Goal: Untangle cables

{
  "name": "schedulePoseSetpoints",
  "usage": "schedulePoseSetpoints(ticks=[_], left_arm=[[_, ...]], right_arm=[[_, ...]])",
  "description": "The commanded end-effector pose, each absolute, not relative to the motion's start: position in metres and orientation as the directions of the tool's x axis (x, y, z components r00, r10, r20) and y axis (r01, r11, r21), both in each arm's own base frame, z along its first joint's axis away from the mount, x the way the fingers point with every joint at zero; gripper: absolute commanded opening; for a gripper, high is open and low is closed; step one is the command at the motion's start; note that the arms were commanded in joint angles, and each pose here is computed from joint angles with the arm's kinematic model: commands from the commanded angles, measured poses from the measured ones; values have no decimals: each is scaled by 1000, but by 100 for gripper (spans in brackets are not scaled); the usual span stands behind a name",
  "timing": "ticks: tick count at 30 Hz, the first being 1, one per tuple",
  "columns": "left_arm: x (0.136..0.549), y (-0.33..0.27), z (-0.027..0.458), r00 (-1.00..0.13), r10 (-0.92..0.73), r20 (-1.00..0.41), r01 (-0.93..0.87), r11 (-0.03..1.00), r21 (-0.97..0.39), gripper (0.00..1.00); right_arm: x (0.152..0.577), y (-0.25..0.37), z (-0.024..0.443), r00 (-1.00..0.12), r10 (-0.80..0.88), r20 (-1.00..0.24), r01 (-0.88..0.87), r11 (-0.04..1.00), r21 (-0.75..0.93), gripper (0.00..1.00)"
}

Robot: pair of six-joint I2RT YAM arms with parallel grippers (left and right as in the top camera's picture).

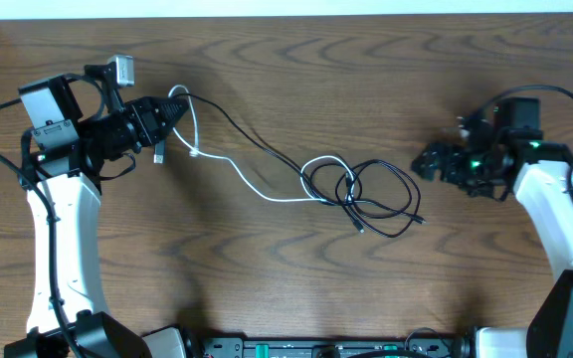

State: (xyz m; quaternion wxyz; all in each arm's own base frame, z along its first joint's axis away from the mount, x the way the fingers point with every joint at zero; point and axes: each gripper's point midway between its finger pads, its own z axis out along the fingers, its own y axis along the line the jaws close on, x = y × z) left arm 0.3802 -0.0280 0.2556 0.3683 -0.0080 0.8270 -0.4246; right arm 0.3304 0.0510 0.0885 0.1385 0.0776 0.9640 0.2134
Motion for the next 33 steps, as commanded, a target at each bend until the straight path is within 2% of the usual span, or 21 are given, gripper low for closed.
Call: schedulePoseSetpoints(ticks=[1,5,9,12,15,20,28,31,33], left_arm=[[370,-43,278,-723,-305,-620,383,570,-727,8],[360,-62,289,-734,-272,-623,456,482,-748,8],[353,-77,296,-744,-243,-622,497,420,-759,8],[347,-87,300,-751,-223,-621,520,380,-765,8],[344,-99,300,-760,-197,-619,530,362,-767,11],[338,-119,299,-768,-151,-623,554,332,-763,12],[332,-139,297,-775,-104,-623,568,318,-759,12],[331,-142,297,-776,-97,-624,571,313,-759,12],[331,-142,297,-776,-97,-623,571,313,-759,12]], right_arm=[[325,86,99,-958,63,-278,-82,874,480,99],[327,110,101,-949,2,-314,-155,868,472,99],[333,108,96,-951,105,-290,-27,908,417,99],[335,113,94,-950,103,-294,-28,911,411,99],[334,122,87,-955,74,-287,-52,912,406,99],[331,141,71,-958,-39,-285,-153,909,388,99],[327,167,42,-969,-76,-235,-166,905,392,99],[327,176,30,-974,-75,-214,-157,905,396,88],[325,181,21,-976,-89,-201,-164,904,395,83]])
